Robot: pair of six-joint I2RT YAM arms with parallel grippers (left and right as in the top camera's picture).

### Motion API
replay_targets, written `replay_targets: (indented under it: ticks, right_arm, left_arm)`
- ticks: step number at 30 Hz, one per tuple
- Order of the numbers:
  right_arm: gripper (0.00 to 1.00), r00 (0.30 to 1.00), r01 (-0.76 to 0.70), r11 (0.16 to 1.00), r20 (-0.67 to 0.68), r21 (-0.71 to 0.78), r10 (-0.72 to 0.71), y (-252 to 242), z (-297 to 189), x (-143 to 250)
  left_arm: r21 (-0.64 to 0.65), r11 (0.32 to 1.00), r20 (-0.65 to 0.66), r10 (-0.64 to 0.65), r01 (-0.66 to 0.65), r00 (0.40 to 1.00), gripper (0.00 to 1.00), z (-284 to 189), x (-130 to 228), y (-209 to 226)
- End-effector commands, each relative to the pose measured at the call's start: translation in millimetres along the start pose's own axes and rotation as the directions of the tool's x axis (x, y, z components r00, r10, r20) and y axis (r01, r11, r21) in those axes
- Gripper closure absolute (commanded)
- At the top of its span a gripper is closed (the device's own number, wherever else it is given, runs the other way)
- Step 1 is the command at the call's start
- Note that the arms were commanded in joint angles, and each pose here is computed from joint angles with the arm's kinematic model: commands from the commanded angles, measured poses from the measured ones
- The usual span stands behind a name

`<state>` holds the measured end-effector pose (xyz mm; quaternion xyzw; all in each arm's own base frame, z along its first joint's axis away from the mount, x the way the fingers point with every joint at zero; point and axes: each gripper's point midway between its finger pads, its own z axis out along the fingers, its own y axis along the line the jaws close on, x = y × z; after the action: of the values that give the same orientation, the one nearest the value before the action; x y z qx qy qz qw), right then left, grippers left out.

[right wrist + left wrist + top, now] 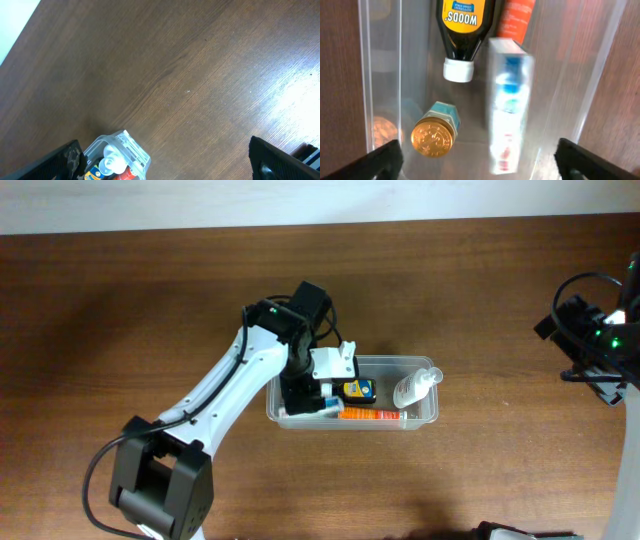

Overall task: Pack container
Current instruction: 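Lower the Panadol box into the container and release it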

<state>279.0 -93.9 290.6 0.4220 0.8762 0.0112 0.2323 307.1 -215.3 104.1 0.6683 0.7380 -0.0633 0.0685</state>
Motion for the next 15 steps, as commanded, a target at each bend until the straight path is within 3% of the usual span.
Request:
replay_targets:
  ticks: [1, 9, 15]
  right_arm:
    - [0.02, 1.000, 0.004, 1.000, 0.004, -0.002, -0.004, -0.5, -1.0, -1.8]
    - [0.02, 1.000, 0.004, 1.000, 0.004, -0.002, -0.004, -0.5, -1.0, -1.8]
    - [0.02, 1.000, 0.004, 1.000, 0.004, -0.002, -0.004, -0.5, -1.0, -1.8]
  left_arm:
    - [-0.026, 0.996, 0.050, -0.078, 0.080, 0.996, 0.00, -17.8, -11.0, -1.7]
    - [-0.129, 0.940, 0.160, -0.294, 0.315, 0.942, 0.00, -70.2, -19.5, 7.9]
    - [-0.182, 0.921, 0.259, -0.295, 0.346, 0.920, 0.00, -112.4, -22.1, 0.8]
